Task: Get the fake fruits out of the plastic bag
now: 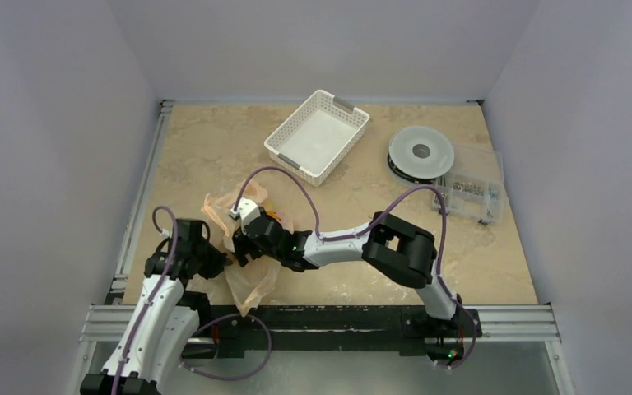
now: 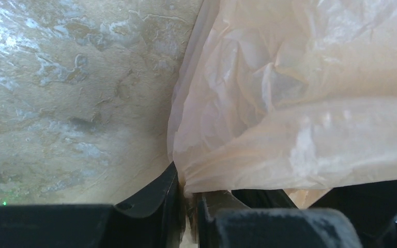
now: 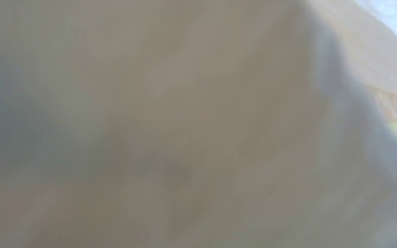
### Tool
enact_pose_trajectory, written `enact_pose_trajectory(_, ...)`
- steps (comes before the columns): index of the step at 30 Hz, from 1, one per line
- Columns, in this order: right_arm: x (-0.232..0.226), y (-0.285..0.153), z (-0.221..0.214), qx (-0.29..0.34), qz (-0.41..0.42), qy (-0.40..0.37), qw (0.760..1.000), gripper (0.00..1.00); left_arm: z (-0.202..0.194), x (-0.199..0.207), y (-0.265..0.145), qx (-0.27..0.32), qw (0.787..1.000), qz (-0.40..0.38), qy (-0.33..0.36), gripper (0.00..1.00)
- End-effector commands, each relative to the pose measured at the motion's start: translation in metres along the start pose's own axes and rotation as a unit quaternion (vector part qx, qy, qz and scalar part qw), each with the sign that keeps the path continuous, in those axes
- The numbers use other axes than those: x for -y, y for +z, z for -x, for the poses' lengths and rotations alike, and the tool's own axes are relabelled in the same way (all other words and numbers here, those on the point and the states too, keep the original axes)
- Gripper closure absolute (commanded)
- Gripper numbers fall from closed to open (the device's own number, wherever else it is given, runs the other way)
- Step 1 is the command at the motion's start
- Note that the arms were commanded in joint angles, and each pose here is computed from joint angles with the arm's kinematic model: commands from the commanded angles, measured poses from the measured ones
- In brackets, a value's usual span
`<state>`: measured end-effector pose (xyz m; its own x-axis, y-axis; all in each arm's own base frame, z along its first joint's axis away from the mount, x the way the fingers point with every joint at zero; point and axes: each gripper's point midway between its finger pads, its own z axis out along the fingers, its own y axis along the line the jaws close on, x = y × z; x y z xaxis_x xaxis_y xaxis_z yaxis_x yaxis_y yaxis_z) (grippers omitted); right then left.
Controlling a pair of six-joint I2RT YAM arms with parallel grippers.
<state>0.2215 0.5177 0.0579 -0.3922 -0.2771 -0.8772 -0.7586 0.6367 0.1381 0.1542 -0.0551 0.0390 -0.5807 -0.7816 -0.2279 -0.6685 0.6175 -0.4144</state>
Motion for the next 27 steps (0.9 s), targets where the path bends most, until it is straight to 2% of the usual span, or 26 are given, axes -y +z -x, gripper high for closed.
enact_pose_trajectory(1,0.004,-0.001,0.014,0.017,-0.012,-0.010,1.000,0.23,0.011,0.015,-0.021,0.021,1.000,-0.020,-0.004,0.77)
enact_pose_trajectory(3,0.004,-0.002,0.016,0.020,-0.010,-0.008,1.000,0.30,0.016,0.021,-0.036,0.034,0.999,-0.031,-0.001,0.61)
enact_pose_trajectory(5,-0.001,-0.005,0.021,0.027,0.002,-0.004,1.000,0.43,0.020,0.023,-0.052,0.050,0.998,-0.039,0.003,0.49)
enact_pose_trajectory(8,-0.008,-0.012,0.034,0.040,0.017,0.009,0.999,0.61,0.029,0.026,-0.079,0.080,0.995,-0.051,0.012,0.40)
enact_pose_trajectory(13,-0.012,-0.024,0.053,0.057,0.028,0.018,0.998,0.80,0.042,0.029,-0.120,0.132,0.988,-0.069,0.042,0.36)
enact_pose_trajectory(16,-0.014,-0.037,0.062,0.059,0.034,0.024,0.997,0.87,0.054,0.035,-0.140,0.169,0.979,-0.083,0.072,0.35)
enact_pose_trajectory(19,-0.017,-0.055,0.069,0.063,0.047,0.036,0.996,0.91,0.068,0.048,-0.149,0.202,0.965,-0.102,0.130,0.34)
enact_pose_trajectory(21,-0.018,-0.066,0.072,0.057,0.053,0.044,0.996,0.92,0.071,0.058,-0.148,0.201,0.957,-0.112,0.178,0.34)
enact_pose_trajectory(23,-0.019,-0.077,0.069,0.045,0.064,0.046,0.996,0.93,0.066,0.073,-0.142,0.177,0.945,-0.136,0.240,0.34)
enact_pose_trajectory(27,-0.017,-0.101,0.062,0.033,0.076,0.052,0.995,0.94,0.066,0.088,-0.131,0.143,0.935,-0.140,0.292,0.30)
